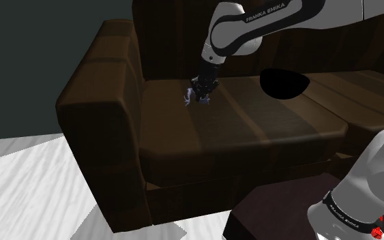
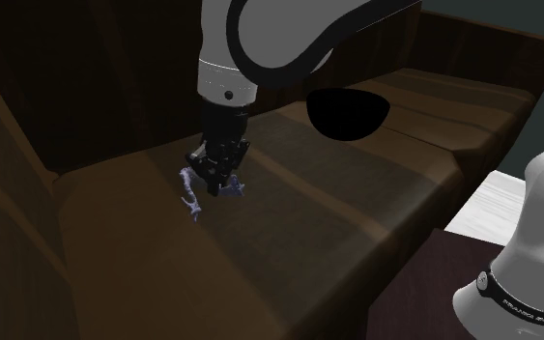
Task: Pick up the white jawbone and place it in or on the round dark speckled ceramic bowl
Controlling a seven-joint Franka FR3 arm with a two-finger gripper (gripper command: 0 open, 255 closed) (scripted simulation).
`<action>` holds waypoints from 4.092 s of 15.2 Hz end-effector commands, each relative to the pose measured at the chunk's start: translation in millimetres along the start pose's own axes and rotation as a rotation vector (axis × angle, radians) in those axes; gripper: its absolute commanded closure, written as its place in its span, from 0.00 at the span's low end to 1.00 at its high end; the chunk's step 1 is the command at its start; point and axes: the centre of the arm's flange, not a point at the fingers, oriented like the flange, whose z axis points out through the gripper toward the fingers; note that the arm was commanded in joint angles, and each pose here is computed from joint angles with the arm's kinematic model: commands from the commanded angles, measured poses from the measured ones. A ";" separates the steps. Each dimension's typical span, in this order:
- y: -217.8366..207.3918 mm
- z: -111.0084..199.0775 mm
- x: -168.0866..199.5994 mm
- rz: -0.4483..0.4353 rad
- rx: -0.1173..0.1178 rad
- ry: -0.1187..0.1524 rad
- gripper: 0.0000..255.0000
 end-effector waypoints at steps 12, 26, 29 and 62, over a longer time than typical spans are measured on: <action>-9.0 -46.2 4.5 0.000 0.000 -0.001 1.00; -23.3 -118.3 12.2 0.000 0.000 -0.001 1.00; -26.4 -133.8 13.8 0.000 0.000 -0.001 1.00; 289.4 -240.4 -74.6 0.000 0.000 -0.001 1.00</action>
